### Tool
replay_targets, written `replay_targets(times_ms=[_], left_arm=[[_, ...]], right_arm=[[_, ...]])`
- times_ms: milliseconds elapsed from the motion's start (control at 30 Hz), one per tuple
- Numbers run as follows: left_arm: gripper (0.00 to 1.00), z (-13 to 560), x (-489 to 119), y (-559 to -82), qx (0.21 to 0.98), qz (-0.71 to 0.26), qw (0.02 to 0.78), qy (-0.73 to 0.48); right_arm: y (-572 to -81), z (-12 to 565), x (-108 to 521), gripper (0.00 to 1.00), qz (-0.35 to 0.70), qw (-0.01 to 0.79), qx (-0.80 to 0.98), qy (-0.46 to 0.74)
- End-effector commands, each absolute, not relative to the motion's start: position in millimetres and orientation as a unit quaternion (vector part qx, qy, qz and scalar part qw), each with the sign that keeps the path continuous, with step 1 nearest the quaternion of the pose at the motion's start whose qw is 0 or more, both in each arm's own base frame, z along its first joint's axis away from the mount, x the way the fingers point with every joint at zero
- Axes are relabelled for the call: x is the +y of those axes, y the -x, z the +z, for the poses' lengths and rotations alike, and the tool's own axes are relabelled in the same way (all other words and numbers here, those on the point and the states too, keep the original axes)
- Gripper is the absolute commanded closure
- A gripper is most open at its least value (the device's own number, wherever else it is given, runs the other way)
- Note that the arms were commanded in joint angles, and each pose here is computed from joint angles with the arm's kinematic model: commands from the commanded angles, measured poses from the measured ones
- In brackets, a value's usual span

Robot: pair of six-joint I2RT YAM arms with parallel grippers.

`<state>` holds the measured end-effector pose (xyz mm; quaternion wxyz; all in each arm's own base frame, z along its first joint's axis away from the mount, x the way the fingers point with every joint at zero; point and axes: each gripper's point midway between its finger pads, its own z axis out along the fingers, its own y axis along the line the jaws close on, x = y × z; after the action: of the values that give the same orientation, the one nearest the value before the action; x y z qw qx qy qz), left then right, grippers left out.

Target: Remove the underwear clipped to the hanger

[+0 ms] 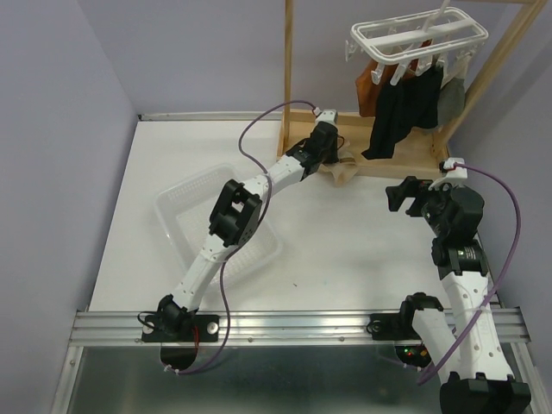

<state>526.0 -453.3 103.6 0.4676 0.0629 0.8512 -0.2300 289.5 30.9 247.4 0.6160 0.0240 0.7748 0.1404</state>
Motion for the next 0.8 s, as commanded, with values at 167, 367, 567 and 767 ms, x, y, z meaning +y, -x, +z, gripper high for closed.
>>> replay_targets(times_ms=[167,367,567,767], left_arm=[[1.0,208,-463,-531,0.786,-0.272,0.549,-0.08],[1.0,351,-430,-496,0.708,-0.307,0.63,-0.087],[1.0,413,-368,-441,0.673,-0.296,0.673,-0.089],[1.0,479,-305,-391,0.634,-0.282,0.717,-0.066]], right_arm=[[-291,270,30,0.0,0.144,0.642,0.753,-0.018],[-287,279,36,0.0,0.14,0.653,0.743,0.027],[-289,276,34,0.0,0.135,0.651,0.746,0.028],[-293,286,32,0.0,0.122,0.658,0.742,0.039]])
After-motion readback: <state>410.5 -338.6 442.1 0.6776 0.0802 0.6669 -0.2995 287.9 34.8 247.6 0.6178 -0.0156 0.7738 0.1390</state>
